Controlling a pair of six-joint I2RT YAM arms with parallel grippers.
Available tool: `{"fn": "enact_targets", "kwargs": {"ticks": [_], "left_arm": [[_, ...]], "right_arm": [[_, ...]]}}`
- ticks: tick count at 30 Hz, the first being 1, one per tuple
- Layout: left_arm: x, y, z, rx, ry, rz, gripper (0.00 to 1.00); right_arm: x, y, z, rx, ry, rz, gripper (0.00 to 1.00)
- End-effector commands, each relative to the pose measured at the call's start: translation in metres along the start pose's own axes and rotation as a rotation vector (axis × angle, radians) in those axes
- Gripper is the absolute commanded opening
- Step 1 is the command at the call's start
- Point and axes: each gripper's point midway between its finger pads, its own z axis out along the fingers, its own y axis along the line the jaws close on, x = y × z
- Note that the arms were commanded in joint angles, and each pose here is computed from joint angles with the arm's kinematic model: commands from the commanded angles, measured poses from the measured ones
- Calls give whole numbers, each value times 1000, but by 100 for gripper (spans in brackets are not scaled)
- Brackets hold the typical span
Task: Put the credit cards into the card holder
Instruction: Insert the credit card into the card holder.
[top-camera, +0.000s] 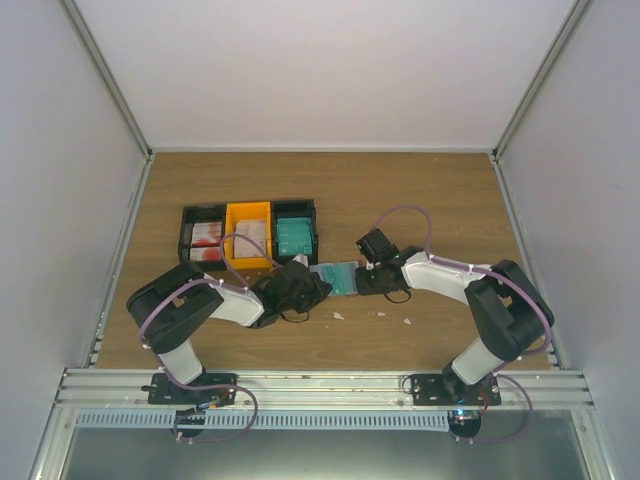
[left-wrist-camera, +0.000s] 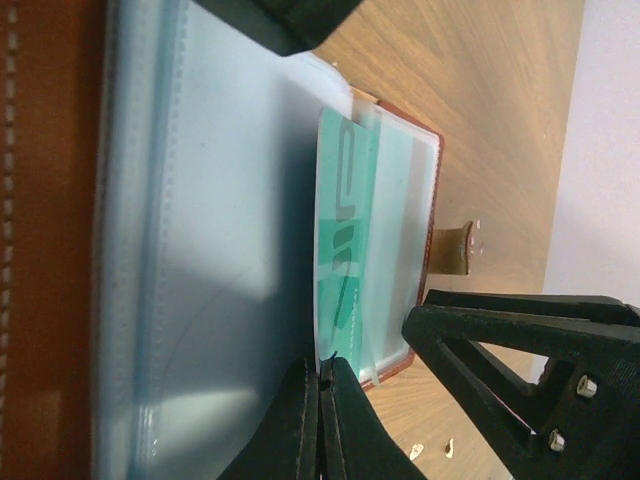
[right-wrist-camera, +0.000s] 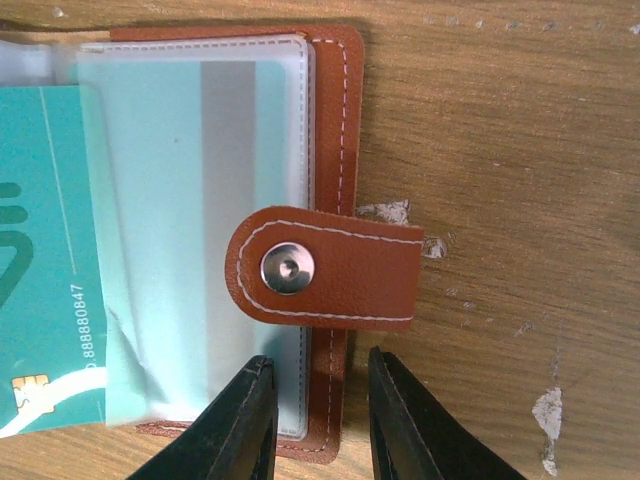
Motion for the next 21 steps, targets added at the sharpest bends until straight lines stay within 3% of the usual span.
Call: {"fn": "enact_targets", "kwargs": {"ticks": [1,18,21], "left_arm": [[1,-2,7,1,6,41,0],[4,-11,25,26,42,80,0],[8,-11,28,30,59,83,0]], "right_arm": [[21,-8,12,38,72,3,26],[23,-8,13,33,69,15,27],[21,-3,11,3,59,29,33]]}}
